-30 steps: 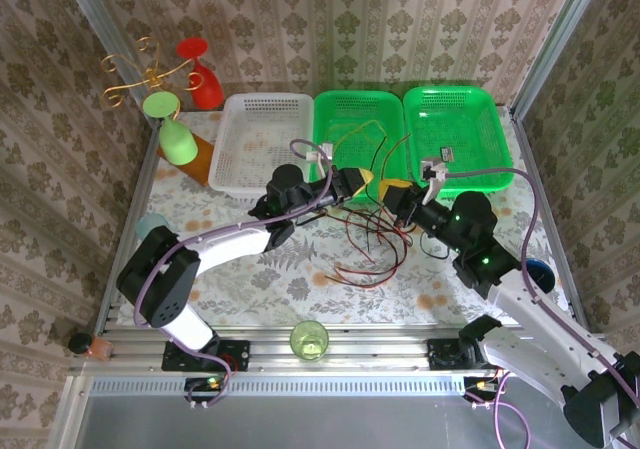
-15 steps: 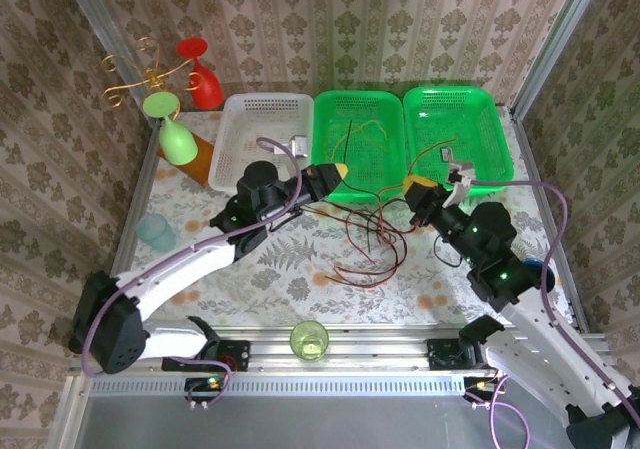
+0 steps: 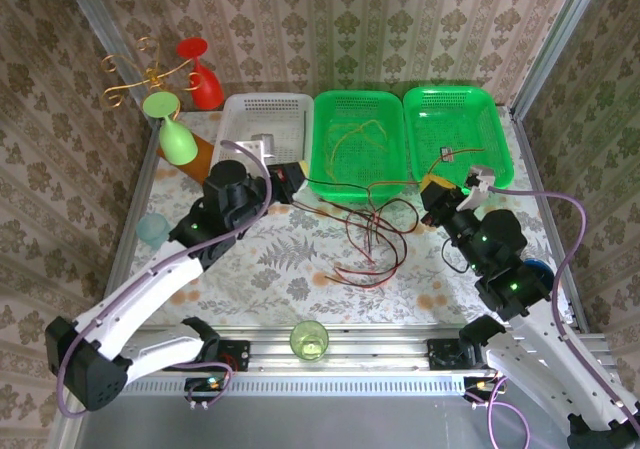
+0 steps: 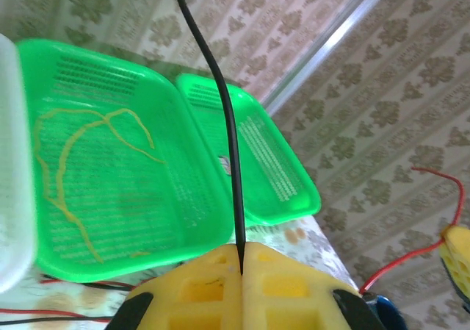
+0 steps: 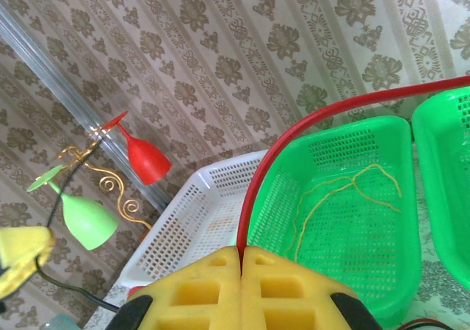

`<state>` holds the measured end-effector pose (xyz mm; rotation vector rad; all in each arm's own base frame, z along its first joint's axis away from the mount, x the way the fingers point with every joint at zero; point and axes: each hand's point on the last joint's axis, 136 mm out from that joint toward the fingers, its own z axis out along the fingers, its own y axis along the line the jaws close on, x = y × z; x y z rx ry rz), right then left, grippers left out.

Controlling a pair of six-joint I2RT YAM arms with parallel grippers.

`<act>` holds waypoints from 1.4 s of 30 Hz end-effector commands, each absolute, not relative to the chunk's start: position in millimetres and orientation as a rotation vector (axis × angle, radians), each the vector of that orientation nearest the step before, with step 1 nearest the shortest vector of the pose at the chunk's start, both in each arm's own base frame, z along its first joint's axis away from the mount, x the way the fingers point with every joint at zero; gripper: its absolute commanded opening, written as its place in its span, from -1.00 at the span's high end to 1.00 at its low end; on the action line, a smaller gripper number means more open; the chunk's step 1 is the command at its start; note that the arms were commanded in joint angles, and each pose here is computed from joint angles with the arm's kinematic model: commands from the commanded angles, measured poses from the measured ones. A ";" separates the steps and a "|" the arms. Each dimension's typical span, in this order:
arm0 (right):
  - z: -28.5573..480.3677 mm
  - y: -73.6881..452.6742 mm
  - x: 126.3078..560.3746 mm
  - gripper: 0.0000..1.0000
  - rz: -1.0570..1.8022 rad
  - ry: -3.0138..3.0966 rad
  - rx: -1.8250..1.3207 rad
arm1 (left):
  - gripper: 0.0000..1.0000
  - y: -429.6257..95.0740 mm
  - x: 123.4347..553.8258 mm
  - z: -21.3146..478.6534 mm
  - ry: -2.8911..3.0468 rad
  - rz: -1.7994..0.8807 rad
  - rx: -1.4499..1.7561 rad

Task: Untangle the cables

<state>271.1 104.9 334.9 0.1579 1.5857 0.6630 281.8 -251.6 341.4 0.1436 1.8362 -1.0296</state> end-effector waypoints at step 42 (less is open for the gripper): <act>393.4 10.8 233.1 1.00 0.219 1.419 0.326 | 1.00 -112.8 267.1 416.9 1.701 -0.536 0.044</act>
